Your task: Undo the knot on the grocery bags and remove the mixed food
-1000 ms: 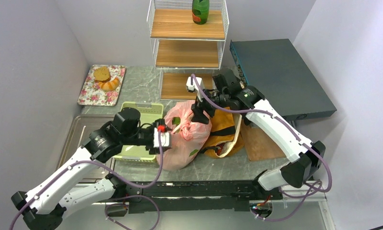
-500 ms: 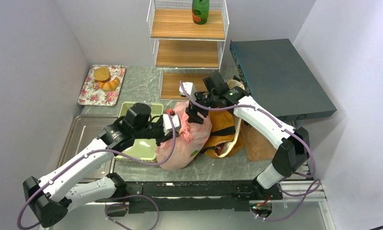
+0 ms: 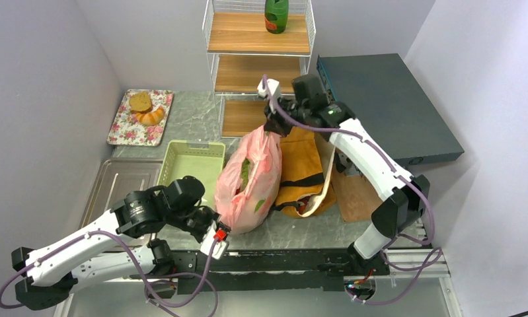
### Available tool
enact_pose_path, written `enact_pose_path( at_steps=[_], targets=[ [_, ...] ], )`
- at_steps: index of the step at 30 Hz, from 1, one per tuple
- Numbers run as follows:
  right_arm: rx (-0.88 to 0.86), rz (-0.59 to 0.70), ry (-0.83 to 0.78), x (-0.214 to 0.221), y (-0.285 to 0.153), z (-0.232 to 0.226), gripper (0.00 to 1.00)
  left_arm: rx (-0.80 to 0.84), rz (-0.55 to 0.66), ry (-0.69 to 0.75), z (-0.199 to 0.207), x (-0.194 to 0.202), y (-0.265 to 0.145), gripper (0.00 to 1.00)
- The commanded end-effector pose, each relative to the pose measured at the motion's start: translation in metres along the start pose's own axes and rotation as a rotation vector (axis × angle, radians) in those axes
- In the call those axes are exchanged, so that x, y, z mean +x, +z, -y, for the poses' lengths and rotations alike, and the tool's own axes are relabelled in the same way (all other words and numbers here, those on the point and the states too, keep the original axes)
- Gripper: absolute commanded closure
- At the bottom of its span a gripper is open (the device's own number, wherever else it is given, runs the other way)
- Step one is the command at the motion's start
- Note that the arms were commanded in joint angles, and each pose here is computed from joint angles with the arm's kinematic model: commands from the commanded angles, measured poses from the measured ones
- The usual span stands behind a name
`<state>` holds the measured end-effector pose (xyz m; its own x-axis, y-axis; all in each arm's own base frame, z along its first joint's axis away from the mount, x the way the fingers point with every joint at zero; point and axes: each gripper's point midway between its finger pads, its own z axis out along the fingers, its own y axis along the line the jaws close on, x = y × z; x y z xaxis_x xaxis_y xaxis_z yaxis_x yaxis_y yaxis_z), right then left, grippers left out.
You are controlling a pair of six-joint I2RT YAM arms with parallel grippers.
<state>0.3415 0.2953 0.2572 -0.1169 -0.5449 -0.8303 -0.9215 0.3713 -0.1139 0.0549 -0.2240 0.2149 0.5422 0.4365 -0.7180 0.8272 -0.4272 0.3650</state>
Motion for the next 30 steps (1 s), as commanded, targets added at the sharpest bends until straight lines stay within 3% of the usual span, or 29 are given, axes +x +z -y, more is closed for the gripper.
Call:
enact_pose_path(
  at_steps=[1, 4, 7, 8, 9, 11, 13, 15, 19, 22, 26, 30],
  targets=[
    [-0.018, 0.178, 0.152, -0.061, -0.055, 0.009, 1.00, 0.087, -0.091, 0.118, 0.027, 0.027, 0.000, 1.00],
    [-0.110, 0.194, 0.272, -0.058, -0.067, -0.005, 1.00, 0.016, -0.117, 0.166, 0.013, 0.030, 0.001, 1.00],
    [-0.134, 0.141, 0.309, -0.027, -0.065, -0.021, 1.00, -0.003, -0.136, 0.203, 0.007, 0.032, -0.001, 1.00],
    [-0.129, 0.114, 0.274, -0.015, -0.063, -0.025, 1.00, -0.004, -0.126, 0.202, 0.007, 0.029, -0.002, 0.93],
    [-0.124, 0.088, 0.249, -0.006, -0.064, -0.029, 0.93, -0.009, -0.110, 0.193, 0.006, 0.024, -0.004, 0.75],
    [-0.092, 0.058, 0.124, -0.001, -0.069, -0.028, 0.52, -0.030, -0.053, 0.152, 0.002, 0.003, -0.013, 0.42],
    [-0.023, 0.092, 0.024, -0.016, -0.079, -0.016, 0.32, -0.091, -0.019, 0.078, -0.009, -0.015, -0.025, 0.29],
    [0.028, 0.139, -0.073, -0.037, -0.089, -0.007, 0.26, -0.172, 0.026, -0.004, -0.023, -0.033, -0.039, 0.23],
    [0.091, 0.185, -0.199, -0.083, -0.087, -0.006, 0.25, -0.356, 0.125, -0.179, -0.065, -0.060, -0.071, 0.18],
    [0.131, 0.266, -0.057, -0.117, -0.094, 0.005, 0.25, -0.499, 0.148, -0.302, -0.101, -0.054, -0.086, 0.18],
    [0.230, 0.248, -0.064, -0.105, -0.114, 0.023, 0.23, -0.628, 0.185, -0.416, -0.133, -0.040, -0.098, 0.19],
    [0.066, 0.271, -0.068, -0.102, -0.113, -0.015, 0.25, -0.578, 0.231, -0.425, -0.139, -0.042, -0.084, 0.27]
  ],
)
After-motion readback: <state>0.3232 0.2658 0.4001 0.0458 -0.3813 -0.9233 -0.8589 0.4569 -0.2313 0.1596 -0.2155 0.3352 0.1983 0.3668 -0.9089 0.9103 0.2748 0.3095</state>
